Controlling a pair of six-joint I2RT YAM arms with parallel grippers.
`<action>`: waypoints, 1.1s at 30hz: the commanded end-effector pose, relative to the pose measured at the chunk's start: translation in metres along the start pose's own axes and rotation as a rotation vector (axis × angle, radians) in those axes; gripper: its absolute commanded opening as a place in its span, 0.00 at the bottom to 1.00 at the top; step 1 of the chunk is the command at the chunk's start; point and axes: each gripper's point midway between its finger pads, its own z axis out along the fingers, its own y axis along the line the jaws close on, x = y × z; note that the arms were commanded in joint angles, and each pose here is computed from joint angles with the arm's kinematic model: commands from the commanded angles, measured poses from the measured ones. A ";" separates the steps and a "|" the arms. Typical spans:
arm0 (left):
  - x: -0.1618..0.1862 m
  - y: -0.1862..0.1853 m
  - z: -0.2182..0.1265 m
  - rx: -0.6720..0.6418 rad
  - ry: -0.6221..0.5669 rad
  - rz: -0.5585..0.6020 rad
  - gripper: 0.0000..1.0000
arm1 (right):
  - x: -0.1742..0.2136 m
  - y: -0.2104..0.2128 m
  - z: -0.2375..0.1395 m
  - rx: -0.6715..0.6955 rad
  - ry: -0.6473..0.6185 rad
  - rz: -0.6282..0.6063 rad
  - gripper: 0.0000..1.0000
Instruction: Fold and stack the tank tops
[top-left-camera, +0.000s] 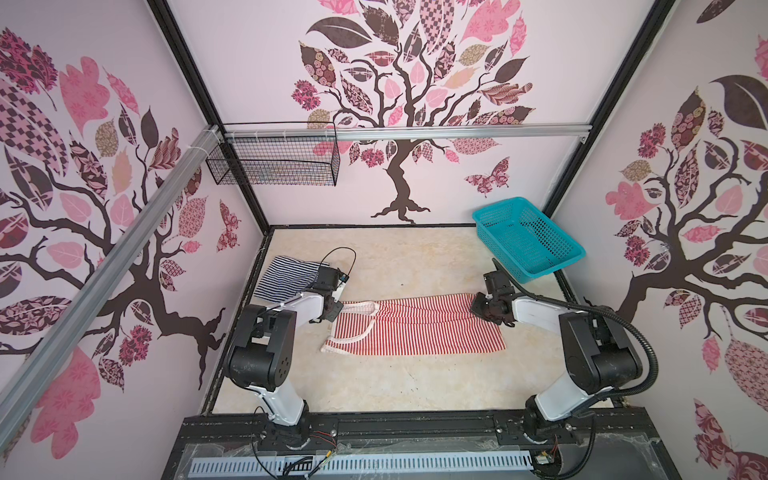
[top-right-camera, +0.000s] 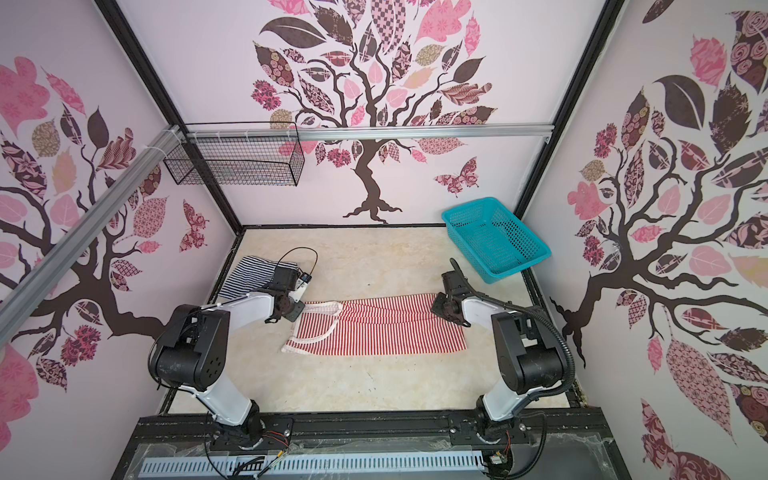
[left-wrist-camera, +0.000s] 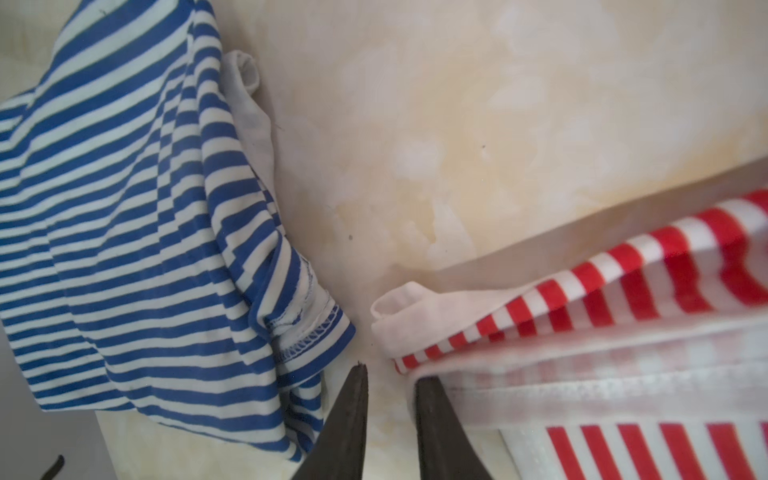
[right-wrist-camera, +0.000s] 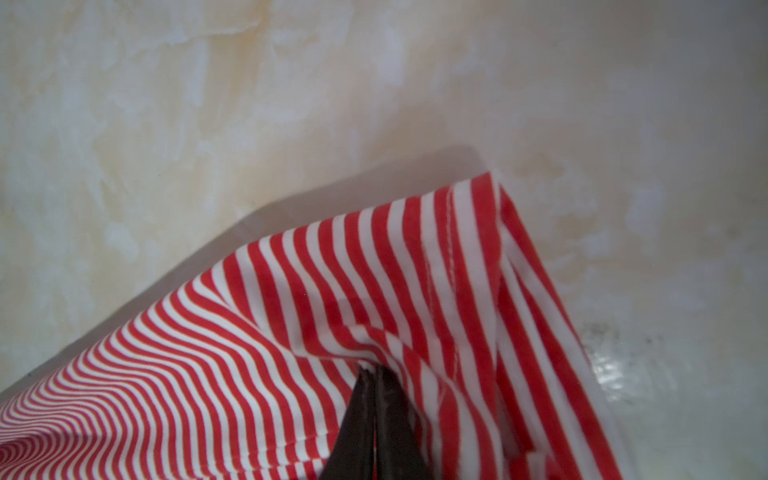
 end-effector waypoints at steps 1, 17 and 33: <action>-0.005 0.007 -0.020 0.026 -0.019 -0.052 0.30 | 0.030 -0.032 0.003 0.118 0.121 -0.002 0.11; -0.097 -0.066 -0.102 0.377 -0.178 0.064 0.45 | 0.025 -0.018 -0.007 0.062 0.110 -0.005 0.22; -0.090 -0.155 -0.053 0.491 0.014 0.255 0.41 | 0.030 -0.012 -0.007 0.055 0.113 -0.017 0.22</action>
